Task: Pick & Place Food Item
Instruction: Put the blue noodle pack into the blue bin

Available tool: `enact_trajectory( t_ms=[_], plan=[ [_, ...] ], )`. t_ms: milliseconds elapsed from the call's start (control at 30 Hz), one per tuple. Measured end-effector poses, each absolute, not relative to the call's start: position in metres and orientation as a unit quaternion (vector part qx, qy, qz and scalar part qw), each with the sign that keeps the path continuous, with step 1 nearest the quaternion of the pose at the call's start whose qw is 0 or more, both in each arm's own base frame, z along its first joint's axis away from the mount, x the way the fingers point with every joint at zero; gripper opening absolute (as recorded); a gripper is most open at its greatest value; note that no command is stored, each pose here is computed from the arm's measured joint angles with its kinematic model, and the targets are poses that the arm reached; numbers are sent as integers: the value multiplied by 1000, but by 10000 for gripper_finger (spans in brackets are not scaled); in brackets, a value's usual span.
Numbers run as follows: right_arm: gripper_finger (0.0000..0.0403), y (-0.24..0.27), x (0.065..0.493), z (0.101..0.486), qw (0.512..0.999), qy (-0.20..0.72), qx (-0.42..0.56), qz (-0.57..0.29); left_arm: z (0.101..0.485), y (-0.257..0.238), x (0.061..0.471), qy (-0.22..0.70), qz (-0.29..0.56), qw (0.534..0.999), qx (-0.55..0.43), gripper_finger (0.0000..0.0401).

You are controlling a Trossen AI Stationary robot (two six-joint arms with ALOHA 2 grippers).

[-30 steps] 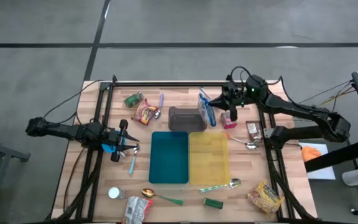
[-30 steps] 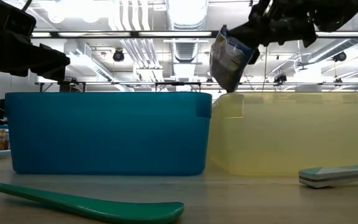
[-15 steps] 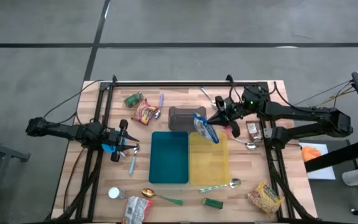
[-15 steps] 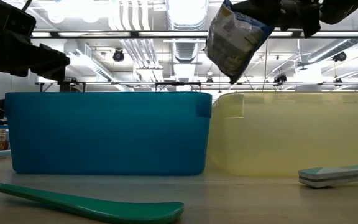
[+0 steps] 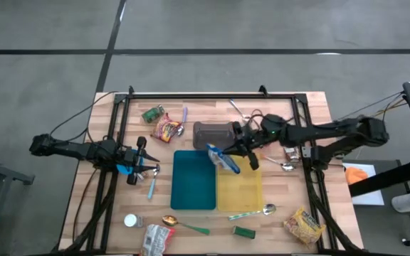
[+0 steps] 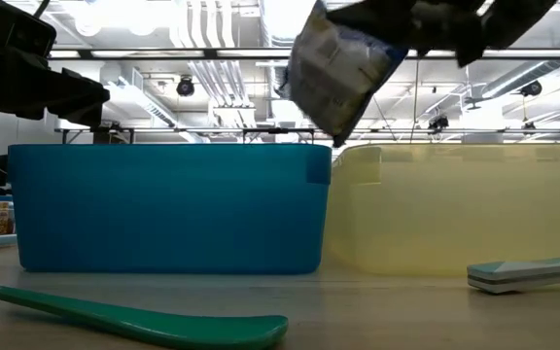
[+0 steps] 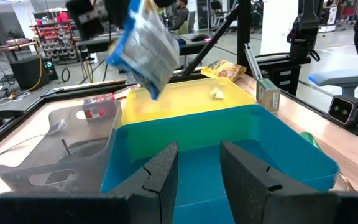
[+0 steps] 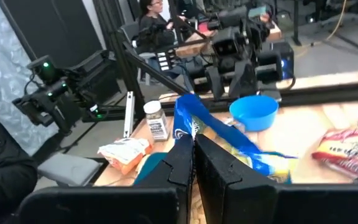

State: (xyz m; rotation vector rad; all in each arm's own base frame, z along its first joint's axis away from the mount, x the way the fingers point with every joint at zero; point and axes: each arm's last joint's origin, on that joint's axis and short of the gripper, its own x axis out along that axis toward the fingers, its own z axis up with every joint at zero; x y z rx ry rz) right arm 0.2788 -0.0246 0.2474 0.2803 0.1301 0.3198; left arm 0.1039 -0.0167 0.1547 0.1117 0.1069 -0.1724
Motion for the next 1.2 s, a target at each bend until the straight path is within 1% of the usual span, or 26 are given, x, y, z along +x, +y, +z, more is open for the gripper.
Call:
enact_trajectory(
  t_ms=[133, 333, 567, 800, 967, 1067, 1200],
  plan=[
    [12, -26, 298, 233, 972, 76, 154, 158, 155, -17, 104, 53, -86, 993, 56, 120],
    [12, -24, 326, 227, 971, 85, 144, 169, 155, -17, 104, 53, -86, 993, 55, 120],
    [12, -25, 350, 208, 966, 117, 163, 166, 155, -17, 104, 53, -86, 993, 55, 120],
    [12, -23, 364, 187, 957, 160, 175, 165, 155, -17, 104, 53, -86, 993, 54, 119],
    [12, -23, 369, 181, 952, 196, 176, 156, 155, -17, 104, 53, -86, 993, 54, 119],
    [12, -24, 368, 178, 953, 218, 163, 134, 155, -17, 104, 53, -86, 993, 55, 119],
    [12, -23, 367, 180, 953, 218, 161, 135, 155, -17, 104, 53, -86, 993, 55, 119]
  ],
)
